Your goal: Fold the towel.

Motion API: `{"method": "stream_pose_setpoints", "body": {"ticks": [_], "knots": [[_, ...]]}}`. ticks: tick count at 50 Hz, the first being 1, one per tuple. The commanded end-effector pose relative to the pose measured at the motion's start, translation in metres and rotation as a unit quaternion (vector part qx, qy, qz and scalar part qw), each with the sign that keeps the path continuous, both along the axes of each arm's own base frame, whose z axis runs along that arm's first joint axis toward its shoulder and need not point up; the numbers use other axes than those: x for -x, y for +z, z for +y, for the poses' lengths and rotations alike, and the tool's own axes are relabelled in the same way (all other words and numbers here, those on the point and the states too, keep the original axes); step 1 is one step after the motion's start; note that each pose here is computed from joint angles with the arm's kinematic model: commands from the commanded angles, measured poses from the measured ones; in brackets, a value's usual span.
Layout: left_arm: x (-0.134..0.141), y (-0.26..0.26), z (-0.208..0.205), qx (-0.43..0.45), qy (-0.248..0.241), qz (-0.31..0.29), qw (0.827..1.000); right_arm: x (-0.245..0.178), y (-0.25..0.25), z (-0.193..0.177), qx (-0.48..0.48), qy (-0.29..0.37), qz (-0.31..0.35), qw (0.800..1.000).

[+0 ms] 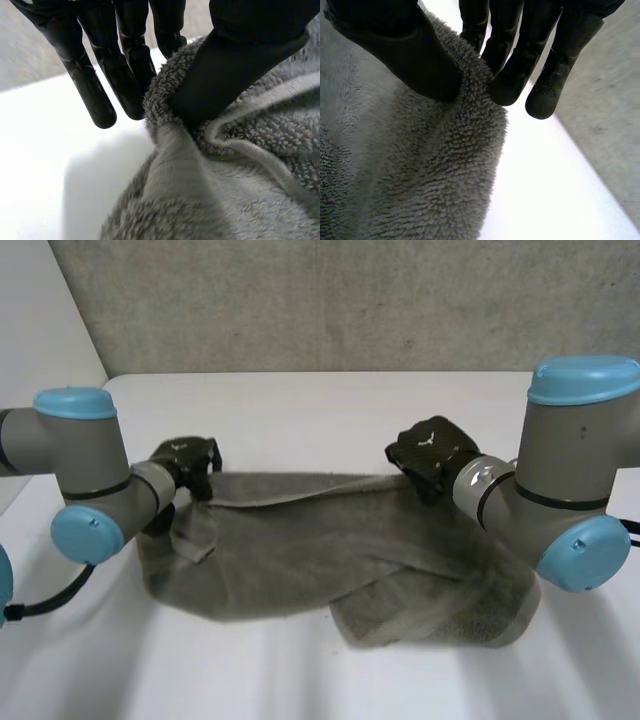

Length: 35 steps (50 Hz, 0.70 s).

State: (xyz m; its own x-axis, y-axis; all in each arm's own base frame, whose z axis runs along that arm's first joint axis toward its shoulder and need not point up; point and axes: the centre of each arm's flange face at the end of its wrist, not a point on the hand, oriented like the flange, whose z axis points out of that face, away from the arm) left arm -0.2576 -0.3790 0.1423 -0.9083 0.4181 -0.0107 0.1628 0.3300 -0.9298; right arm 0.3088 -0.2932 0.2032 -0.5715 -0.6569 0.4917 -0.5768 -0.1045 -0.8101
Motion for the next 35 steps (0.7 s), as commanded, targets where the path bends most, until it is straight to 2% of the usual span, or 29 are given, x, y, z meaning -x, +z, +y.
{"method": "stream_pose_setpoints", "body": {"ticks": [1,2,3,4,5,7,8,9,10,11,12,13,14,15,16,18,19,20,21,22,23,24,25,27,28,30,35], "knots": [[0.01,0.086,-0.018,0.161,0.002,0.045,0.986,-0.01,0.079,-0.026,0.211,0.001,-0.103,0.972],[0.01,0.087,-0.018,0.161,0.002,0.045,0.986,-0.014,0.106,-0.031,0.277,0.004,-0.129,0.952],[0.014,0.122,-0.019,0.222,0.001,0.067,0.973,-0.014,0.106,-0.031,0.277,0.004,-0.129,0.952],[0.017,0.162,-0.014,0.288,-0.001,0.094,0.953,-0.015,0.131,-0.034,0.337,0.008,-0.159,0.928],[0.017,0.163,-0.014,0.289,-0.001,0.094,0.953,-0.015,0.132,-0.034,0.338,0.008,-0.159,0.928],[0.015,0.234,0.002,0.414,0.003,0.146,0.899,-0.012,0.177,-0.027,0.438,0.016,-0.206,0.875],[0.015,0.234,0.002,0.414,0.003,0.146,0.898,-0.012,0.177,-0.027,0.438,0.016,-0.206,0.875],[0.01,0.257,0.009,0.453,0.008,0.171,0.875,-0.011,0.191,-0.019,0.466,0.019,-0.221,0.856],[0.006,0.268,0.014,0.473,0.009,0.196,0.859,-0.011,0.193,-0.013,0.465,0.022,-0.221,0.857],[0.006,0.268,0.014,0.473,0.009,0.196,0.859,-0.011,0.193,-0.013,0.465,0.022,-0.221,0.857],[0.003,0.263,0.015,0.462,0.009,0.211,0.861,-0.009,0.188,-0.011,0.45,0.023,-0.213,0.867],[0.002,0.251,0.014,0.44,0.01,0.213,0.872,-0.01,0.177,-0.009,0.416,0.027,-0.199,0.887],[0.001,0.251,0.014,0.44,0.01,0.213,0.872,-0.01,0.177,-0.009,0.416,0.027,-0.199,0.887],[-0.002,0.232,0.01,0.408,0.016,0.207,0.889,-0.011,0.161,-0.007,0.373,0.036,-0.178,0.91],[-0.002,0.231,0.01,0.408,0.016,0.207,0.889,-0.011,0.161,-0.007,0.373,0.036,-0.178,0.91],[-0.009,0.184,0.007,0.335,0.027,0.179,0.925,-0.013,0.121,0.005,0.264,0.071,-0.125,0.954],[-0.011,0.151,0.008,0.285,0.027,0.162,0.944,-0.014,0.098,0.012,0.207,0.089,-0.101,0.969],[-0.011,0.151,0.008,0.284,0.027,0.162,0.945,-0.014,0.098,0.012,0.206,0.089,-0.1,0.969],[-0.015,0.123,0.009,0.242,0.029,0.148,0.958,-0.015,0.076,0.019,0.16,0.103,-0.077,0.979],[-0.015,0.122,0.009,0.242,0.029,0.148,0.959,-0.016,0.056,0.026,0.12,0.114,-0.054,0.985],[-0.02,0.094,0.012,0.198,0.034,0.134,0.97,-0.016,0.056,0.026,0.12,0.114,-0.054,0.985],[-0.027,0.07,0.016,0.16,0.044,0.122,0.979,-0.016,0.035,0.035,0.082,0.123,-0.027,0.989],[-0.028,0.07,0.016,0.159,0.044,0.122,0.979,-0.015,0.016,0.043,0.05,0.128,-0.003,0.99],[-0.038,0.034,0.028,0.097,0.058,0.098,0.989,-0.013,-0.002,0.051,0.02,0.134,0.019,0.991],[-0.038,0.034,0.028,0.097,0.058,0.098,0.989,-0.013,-0.002,0.051,0.019,0.134,0.019,0.991],[-0.045,0.012,0.041,0.055,0.062,0.067,0.994,-0.008,-0.033,0.063,-0.042,0.135,0.053,0.989],[-0.057,-0.002,0.055,0.027,0.064,0.022,0.997,0.001,-0.05,0.082,-0.119,0.131,0.094,0.98]]}}
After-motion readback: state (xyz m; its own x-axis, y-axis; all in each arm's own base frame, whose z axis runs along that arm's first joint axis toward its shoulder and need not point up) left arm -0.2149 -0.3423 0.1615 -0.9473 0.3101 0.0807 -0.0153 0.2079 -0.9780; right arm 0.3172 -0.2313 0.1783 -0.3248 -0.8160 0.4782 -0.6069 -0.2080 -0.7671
